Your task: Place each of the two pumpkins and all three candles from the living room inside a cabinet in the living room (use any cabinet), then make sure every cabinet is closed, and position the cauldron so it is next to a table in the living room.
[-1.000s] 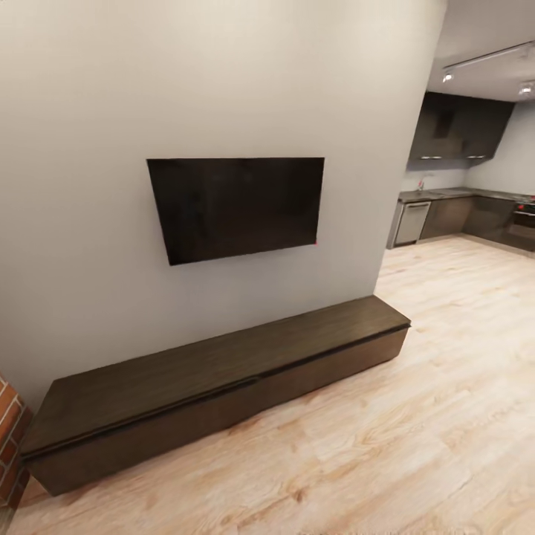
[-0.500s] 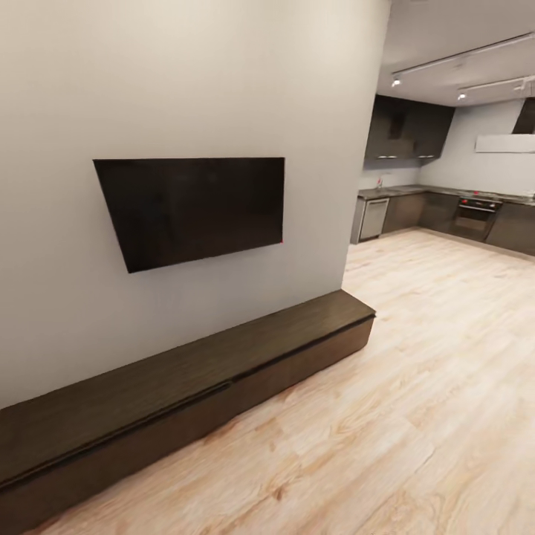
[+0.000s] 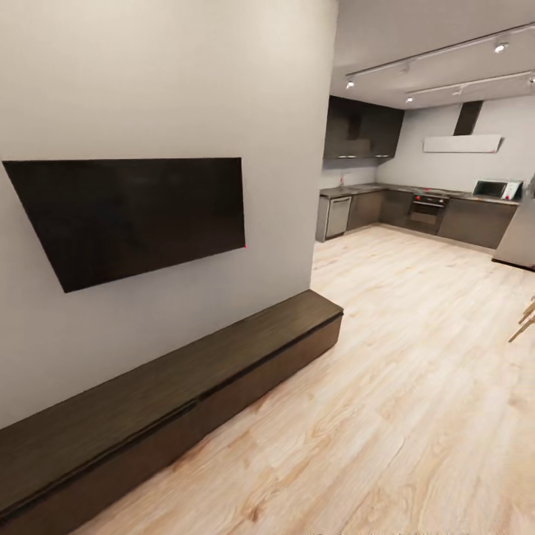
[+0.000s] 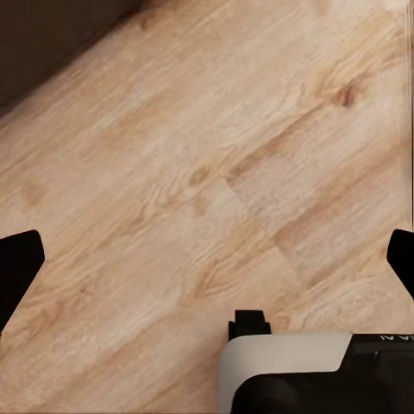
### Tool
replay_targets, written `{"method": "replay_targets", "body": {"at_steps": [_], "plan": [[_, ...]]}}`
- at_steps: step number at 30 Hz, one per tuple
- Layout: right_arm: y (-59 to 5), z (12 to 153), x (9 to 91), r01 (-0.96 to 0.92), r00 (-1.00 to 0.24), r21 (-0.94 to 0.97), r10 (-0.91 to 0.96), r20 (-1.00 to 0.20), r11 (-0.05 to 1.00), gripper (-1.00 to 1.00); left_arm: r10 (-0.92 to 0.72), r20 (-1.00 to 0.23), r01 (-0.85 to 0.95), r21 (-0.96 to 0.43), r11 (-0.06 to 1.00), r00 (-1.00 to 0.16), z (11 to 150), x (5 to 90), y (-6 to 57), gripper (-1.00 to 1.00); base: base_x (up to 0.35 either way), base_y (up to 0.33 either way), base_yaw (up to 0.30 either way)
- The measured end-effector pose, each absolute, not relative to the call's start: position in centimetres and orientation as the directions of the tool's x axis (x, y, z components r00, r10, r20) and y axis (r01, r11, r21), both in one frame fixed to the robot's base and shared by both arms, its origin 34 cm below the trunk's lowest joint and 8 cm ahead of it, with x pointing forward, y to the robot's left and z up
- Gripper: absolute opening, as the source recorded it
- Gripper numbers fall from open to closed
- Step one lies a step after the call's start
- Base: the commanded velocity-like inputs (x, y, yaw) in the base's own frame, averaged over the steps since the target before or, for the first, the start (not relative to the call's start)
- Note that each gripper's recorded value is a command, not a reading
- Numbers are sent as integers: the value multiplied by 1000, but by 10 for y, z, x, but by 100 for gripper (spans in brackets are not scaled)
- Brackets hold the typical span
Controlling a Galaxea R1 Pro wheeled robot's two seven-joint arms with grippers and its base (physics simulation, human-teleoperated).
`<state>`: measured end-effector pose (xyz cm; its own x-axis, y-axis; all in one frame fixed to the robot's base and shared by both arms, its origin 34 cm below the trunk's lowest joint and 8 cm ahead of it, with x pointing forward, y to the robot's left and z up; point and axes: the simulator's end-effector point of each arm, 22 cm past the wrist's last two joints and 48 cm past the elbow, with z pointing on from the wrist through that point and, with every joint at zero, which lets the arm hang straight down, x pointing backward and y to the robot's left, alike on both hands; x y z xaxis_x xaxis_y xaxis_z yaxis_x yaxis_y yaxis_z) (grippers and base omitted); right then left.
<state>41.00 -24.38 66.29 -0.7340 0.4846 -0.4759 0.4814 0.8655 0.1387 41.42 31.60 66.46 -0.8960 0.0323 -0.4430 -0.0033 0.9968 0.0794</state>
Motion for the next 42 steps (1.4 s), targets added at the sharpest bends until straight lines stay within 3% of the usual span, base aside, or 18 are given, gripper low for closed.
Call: {"method": "replay_targets", "body": {"at_steps": [42], "plan": [[-244, 662, 408, 489, -730, 141, 492, -474, 861, 100, 35, -474, -4, 82, 997, -880, 668, 421, 318, 100, 1, 0, -281]]}}
